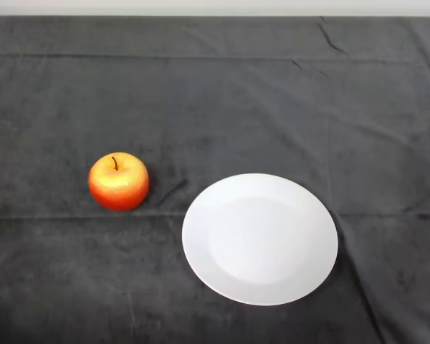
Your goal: Move the apple to the plate
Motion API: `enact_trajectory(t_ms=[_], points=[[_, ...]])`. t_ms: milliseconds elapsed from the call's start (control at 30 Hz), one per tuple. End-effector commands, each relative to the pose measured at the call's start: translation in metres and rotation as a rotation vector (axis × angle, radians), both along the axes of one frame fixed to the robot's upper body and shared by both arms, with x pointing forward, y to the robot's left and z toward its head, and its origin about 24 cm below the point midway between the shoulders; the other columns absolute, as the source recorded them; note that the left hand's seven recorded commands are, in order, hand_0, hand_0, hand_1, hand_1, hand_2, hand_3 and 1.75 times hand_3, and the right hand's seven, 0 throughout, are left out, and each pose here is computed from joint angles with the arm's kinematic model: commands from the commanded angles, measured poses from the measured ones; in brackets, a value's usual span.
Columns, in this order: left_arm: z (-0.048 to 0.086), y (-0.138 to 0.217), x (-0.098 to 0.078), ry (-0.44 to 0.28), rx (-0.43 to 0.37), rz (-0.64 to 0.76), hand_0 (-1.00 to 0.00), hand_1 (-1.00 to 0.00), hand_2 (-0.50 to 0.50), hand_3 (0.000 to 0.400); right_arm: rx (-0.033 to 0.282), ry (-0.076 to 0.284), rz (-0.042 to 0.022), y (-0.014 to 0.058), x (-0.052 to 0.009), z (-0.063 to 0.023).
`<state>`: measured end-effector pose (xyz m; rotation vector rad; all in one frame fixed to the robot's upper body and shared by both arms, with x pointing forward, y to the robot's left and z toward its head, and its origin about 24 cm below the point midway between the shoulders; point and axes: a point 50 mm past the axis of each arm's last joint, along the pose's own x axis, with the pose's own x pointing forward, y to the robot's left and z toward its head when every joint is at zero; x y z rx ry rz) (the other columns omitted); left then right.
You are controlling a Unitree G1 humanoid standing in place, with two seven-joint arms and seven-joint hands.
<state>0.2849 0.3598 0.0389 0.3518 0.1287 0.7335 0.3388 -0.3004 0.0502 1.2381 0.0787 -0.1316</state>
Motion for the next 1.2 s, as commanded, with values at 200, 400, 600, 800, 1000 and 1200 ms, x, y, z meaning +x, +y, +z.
enact_trajectory(t_ms=[200,400,600,800,1000,1200], points=[[0.015,-0.023,0.026,-0.026,0.034,-0.120,0.00,0.00,0.00,0.000,-0.005,-0.072,-0.0141,-0.0064,0.0095,0.0239],[0.012,-0.037,0.033,-0.007,0.047,-0.187,0.00,0.00,0.00,0.000,-0.005,-0.072,-0.0141,-0.0064,0.0095,0.0238],[0.009,-0.057,0.043,0.007,0.057,-0.261,0.00,0.00,0.00,0.000,-0.005,-0.072,-0.0141,-0.0064,0.0095,0.0238],[0.010,-0.077,0.053,0.009,0.065,-0.340,0.00,0.00,0.00,0.000,-0.005,-0.072,-0.0141,-0.0064,0.0095,0.0238],[0.010,-0.097,0.060,0.000,0.073,-0.417,0.00,0.00,0.00,0.000,-0.006,-0.072,-0.0141,-0.0064,0.0095,0.0238],[0.007,-0.115,0.063,-0.007,0.080,-0.489,0.00,0.00,0.00,0.000,-0.006,-0.072,-0.0141,-0.0064,0.0095,0.0238]])
